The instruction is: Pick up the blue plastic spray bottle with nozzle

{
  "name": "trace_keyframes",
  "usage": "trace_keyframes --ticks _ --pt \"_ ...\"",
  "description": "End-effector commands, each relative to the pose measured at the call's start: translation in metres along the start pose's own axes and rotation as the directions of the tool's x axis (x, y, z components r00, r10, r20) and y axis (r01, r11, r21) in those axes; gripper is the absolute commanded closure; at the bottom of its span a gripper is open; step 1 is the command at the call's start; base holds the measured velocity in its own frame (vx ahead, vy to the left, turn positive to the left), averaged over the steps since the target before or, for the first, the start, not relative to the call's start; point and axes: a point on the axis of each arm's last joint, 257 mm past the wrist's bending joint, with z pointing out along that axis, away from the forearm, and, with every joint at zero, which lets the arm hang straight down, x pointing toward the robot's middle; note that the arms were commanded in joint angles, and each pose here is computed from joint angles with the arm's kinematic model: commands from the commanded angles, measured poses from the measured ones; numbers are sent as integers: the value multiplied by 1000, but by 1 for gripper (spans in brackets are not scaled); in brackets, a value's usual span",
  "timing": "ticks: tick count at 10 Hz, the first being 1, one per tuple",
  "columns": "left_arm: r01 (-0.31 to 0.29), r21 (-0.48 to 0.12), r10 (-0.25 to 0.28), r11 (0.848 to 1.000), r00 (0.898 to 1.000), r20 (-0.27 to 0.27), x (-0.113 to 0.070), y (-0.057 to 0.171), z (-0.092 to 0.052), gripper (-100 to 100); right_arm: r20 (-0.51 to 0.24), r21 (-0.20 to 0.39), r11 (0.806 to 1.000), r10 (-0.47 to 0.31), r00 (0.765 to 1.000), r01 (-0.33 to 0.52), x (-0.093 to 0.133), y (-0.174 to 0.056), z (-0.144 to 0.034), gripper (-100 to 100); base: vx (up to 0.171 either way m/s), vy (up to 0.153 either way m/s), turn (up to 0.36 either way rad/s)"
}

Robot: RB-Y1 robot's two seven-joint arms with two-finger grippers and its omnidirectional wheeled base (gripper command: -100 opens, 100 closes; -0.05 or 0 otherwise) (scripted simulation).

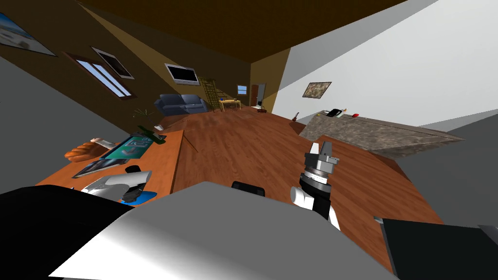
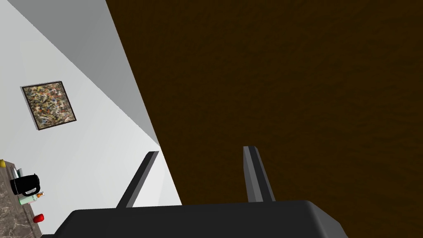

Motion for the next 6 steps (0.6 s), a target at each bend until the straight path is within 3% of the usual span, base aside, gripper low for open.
trace_keyframes --ticks 1,6 --pt "-26 11 26 1000 1000 -3 2 -2 1 -100 0 0 1000 0 1000 0 0 0 0 0 106 4 93" --pt "-81 54 82 995 997 -16 13 -13 2 -100 0 0 1000 0 1000 0 0 0 0 0 78 12 126"
